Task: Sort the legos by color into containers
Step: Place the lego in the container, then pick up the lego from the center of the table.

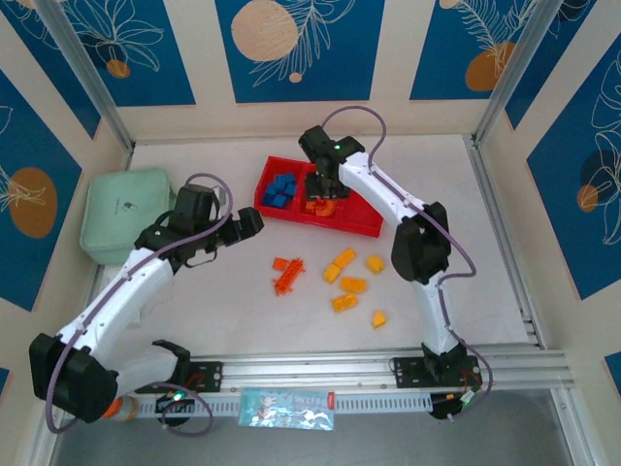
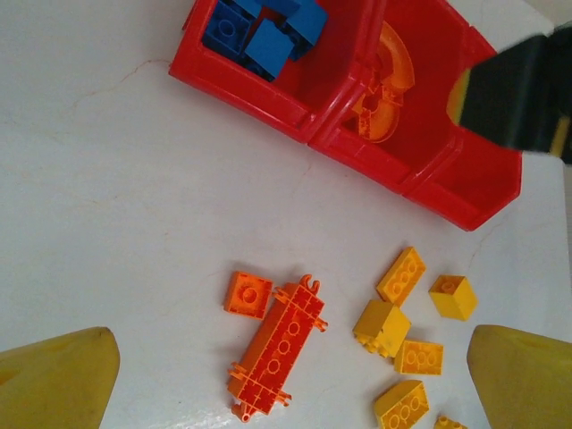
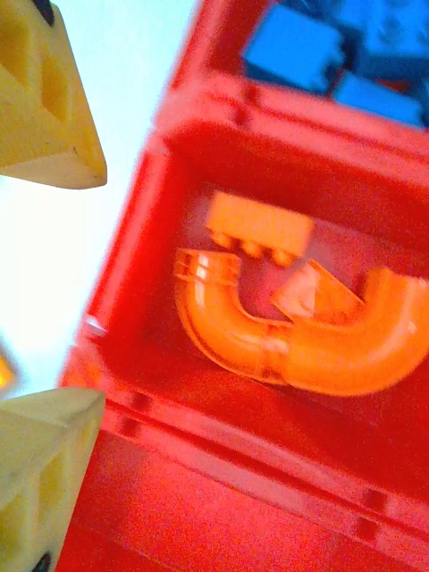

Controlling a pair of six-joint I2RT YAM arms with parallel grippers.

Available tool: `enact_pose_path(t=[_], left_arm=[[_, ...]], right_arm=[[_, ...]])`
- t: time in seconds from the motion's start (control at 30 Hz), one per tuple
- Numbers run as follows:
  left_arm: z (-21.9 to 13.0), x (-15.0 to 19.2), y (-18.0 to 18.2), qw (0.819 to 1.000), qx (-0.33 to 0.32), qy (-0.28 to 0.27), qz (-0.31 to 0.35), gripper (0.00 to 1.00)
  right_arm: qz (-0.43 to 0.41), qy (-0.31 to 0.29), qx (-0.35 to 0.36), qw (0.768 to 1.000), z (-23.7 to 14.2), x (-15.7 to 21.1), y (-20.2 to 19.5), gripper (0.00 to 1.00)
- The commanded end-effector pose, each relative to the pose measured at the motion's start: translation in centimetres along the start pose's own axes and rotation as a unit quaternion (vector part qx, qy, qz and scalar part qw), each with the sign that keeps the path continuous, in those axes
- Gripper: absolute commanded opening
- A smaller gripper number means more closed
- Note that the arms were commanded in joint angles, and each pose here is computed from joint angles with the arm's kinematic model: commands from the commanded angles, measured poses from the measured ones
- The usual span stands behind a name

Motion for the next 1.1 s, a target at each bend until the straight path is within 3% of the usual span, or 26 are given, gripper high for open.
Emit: enact_pose_path(t=[0.0,0.17,0.43,0.6,0.83,1.07], left_arm=[[-1.7,0.1,0.1,1.000,0.004,-0.004,0.004,0.99],[-2.3,1.8,1.5,1.000,-0.013,0.006,0.000,0.99],[-2.9,3.8,2.9,0.999,-0.028,0.020,-0.010,0.99],[-3.2,4.6,3.6,0.999,-0.039,0.026,-0.013,0.99],[-3.1,5.4,4.4,0.998,-0.048,0.030,-0.016,0.99],[-3.0,5.4,4.5,0.998,-0.048,0.031,-0.016,0.99]], right_arm=[[-0.004,0.003,-0.035,0.999,-2.8,2.6,2.0,0.64],[0.011,0.030,-0.050,0.998,-2.9,6.9,4.1,0.68],[0.001,0.092,-0.055,0.994,0.0,13.2,7.3,0.74],[0.037,0.131,-0.066,0.988,1.9,16.4,8.6,0.79],[0.083,0.143,-0.034,0.986,4.1,18.7,9.0,0.85],[0.115,0.135,-0.004,0.984,5.6,19.3,8.4,0.84]])
Point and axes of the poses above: each hand's point on the last joint's axis, 136 mm out from that joint toward the fingers, its own z axis out along the fingers, its own y axis along the line the jaws close on, x = y × z, the point moved 3 cm from there along -z, back along the fingers, and after that the axes turned 4 degrees about z, right-handed, at the moved point
